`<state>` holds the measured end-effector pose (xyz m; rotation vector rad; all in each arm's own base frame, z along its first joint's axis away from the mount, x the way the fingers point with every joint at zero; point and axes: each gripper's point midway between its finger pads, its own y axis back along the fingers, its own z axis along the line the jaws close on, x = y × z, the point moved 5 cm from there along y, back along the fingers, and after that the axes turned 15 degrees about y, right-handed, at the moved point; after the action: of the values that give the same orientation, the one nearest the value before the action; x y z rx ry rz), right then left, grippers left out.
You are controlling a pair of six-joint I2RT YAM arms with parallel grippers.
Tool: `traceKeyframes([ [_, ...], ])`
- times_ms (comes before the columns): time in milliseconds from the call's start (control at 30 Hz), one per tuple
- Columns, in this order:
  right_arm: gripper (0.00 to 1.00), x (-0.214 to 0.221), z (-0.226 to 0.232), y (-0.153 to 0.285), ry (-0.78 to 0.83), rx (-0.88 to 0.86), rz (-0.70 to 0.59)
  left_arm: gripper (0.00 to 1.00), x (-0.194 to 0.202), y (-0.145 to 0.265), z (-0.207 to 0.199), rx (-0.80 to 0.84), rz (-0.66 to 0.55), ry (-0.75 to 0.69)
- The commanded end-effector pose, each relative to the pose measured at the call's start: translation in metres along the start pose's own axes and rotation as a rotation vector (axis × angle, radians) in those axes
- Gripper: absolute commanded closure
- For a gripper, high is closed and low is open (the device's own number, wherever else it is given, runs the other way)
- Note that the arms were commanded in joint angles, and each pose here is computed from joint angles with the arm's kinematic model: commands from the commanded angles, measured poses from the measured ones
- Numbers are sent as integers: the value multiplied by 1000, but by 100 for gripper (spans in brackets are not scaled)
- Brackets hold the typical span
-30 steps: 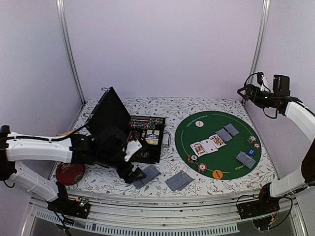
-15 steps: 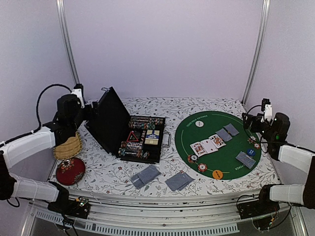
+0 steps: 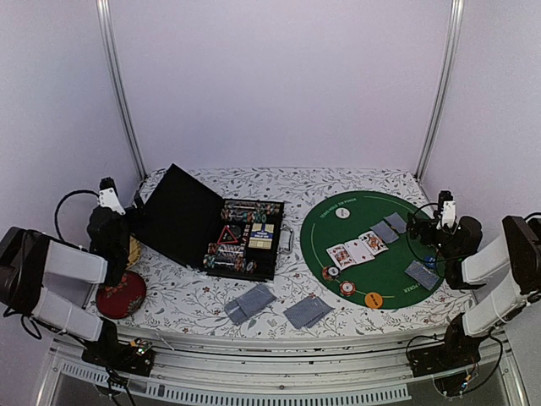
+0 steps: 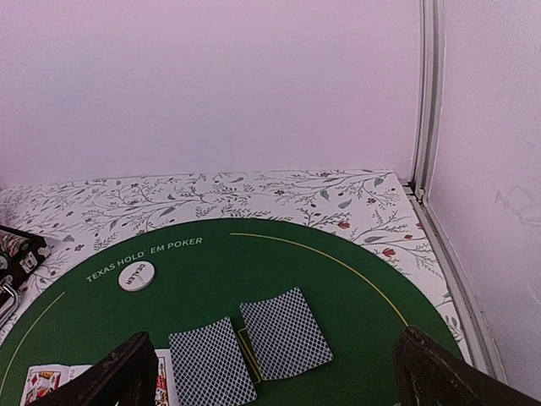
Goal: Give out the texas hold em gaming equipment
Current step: Reset both arms
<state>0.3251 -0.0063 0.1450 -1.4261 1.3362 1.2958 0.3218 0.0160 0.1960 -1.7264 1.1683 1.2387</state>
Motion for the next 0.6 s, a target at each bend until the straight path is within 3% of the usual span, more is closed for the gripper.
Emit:
traceKeyframes([
  [0, 1, -17, 1, -9, 67, -25, -76, 2, 21, 7, 12, 88, 22, -75],
  [100, 1, -17, 1, -9, 69, -23, -79, 2, 30, 10, 13, 144, -20, -79],
  [167, 1, -17, 1, -9, 69, -22, -80, 2, 38, 5, 12, 148, 65, -74],
  [233, 1, -17, 1, -9, 71, -24, -80, 2, 34, 2, 13, 147, 28, -77],
  [300, 1, -17, 1, -9, 71, -24, -80, 2, 38, -3, 9, 156, 80, -80],
  [567, 1, -15, 5, -7, 78, -46, -90, 2, 38, -6, 9, 151, 74, -88],
])
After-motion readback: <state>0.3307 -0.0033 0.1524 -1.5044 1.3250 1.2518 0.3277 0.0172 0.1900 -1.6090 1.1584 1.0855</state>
